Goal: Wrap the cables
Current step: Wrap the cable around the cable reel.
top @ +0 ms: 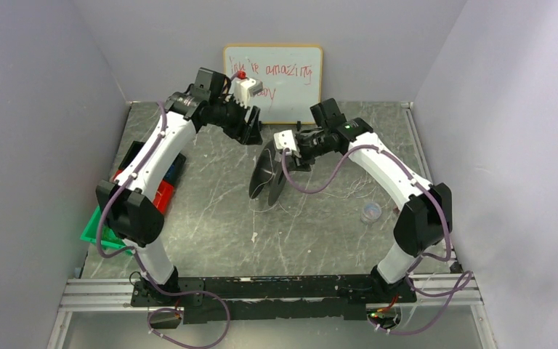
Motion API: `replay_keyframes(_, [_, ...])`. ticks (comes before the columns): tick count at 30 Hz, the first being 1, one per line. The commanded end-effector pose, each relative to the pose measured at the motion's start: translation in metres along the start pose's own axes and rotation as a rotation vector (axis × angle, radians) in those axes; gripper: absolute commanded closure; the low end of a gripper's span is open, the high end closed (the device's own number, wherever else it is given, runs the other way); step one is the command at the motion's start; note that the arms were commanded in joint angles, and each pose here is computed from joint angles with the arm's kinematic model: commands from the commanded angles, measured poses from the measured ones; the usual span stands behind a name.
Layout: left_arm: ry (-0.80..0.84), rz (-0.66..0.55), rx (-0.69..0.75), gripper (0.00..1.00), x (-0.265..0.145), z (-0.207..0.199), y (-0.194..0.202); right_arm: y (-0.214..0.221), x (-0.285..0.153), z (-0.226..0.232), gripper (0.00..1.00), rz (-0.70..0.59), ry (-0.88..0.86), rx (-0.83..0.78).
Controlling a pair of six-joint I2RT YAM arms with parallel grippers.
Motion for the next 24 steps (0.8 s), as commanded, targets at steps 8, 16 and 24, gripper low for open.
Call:
replay_keyframes(8, [0.103, -0.040, -0.036, 0.34, 0.011, 0.001, -0.012, 0.010, 0.003, -0.009, 0.50, 0.063, -0.180, -0.102])
replay_keyframes(16, [0.125, -0.042, -0.055, 0.34, 0.013, 0.002, -0.013, 0.013, 0.007, -0.008, 0.72, 0.067, -0.232, -0.103])
replay_keyframes(24, [0.123, -0.064, -0.029, 0.33, 0.010, 0.000, -0.021, 0.005, 0.006, 0.017, 0.94, 0.061, -0.211, -0.188])
Point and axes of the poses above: each gripper's point midway between its finger pads, its own x axis out along the fingers, its own z axis along the line the jaws close on, y = z × x, the point moved 8 cm from there along -x, back along the fingers, and after that the axes turned 3 degrees about -x, right-handed, at the moved point
